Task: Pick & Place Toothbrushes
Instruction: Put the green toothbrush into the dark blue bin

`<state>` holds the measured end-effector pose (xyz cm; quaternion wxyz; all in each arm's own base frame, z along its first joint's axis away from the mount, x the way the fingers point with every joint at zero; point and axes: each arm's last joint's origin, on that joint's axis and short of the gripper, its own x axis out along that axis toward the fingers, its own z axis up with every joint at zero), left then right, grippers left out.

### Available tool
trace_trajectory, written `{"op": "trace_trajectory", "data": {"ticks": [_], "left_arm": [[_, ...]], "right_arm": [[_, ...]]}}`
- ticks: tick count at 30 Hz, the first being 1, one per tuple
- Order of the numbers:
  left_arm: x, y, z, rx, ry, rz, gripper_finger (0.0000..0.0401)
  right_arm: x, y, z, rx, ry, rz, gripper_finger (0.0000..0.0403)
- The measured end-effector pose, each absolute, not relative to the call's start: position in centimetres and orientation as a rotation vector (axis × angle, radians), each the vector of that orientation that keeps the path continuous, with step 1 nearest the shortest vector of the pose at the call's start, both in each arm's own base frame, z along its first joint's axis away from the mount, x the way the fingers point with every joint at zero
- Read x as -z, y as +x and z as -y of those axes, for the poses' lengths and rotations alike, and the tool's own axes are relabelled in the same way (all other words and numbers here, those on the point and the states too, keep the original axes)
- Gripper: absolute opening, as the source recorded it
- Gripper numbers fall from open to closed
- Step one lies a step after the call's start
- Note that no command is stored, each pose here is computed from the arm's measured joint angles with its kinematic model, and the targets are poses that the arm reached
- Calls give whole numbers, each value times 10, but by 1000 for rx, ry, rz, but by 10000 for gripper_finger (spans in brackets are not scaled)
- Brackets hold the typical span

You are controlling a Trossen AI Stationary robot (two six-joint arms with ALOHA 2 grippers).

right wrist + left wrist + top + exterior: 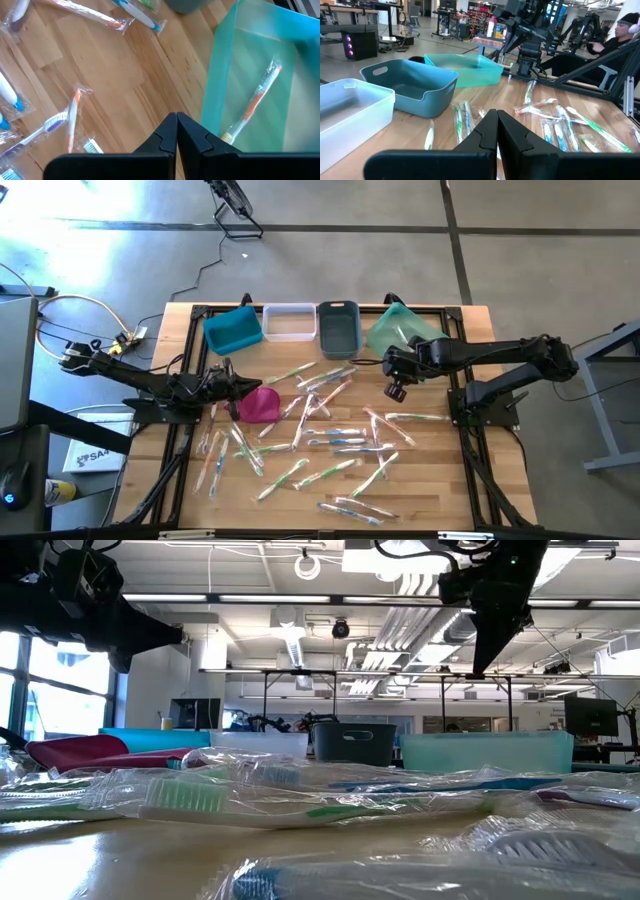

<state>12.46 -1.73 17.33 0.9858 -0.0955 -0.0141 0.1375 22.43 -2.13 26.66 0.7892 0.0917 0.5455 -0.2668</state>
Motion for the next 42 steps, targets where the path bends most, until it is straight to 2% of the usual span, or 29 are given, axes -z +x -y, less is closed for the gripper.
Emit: {"op": "trace_trajectory", "data": {"ticks": [15, 19, 25, 29, 42], "left_arm": [[-173, 125, 17, -276, -192, 28, 0], [-173, 125, 17, -276, -192, 28, 0], [-173, 125, 17, -276, -191, 27, 0], [-173, 125, 17, -276, -191, 26, 0], [-173, 125, 17, -276, -189, 22, 0]], "right_arm": [[-266, 223, 21, 576, 195, -1185, 8], [-266, 224, 21, 578, 193, -1185, 45], [-266, 224, 21, 577, 193, -1187, 130], [-266, 223, 21, 572, 188, -1194, 159], [-265, 223, 18, 520, 222, -1218, 149]]}}
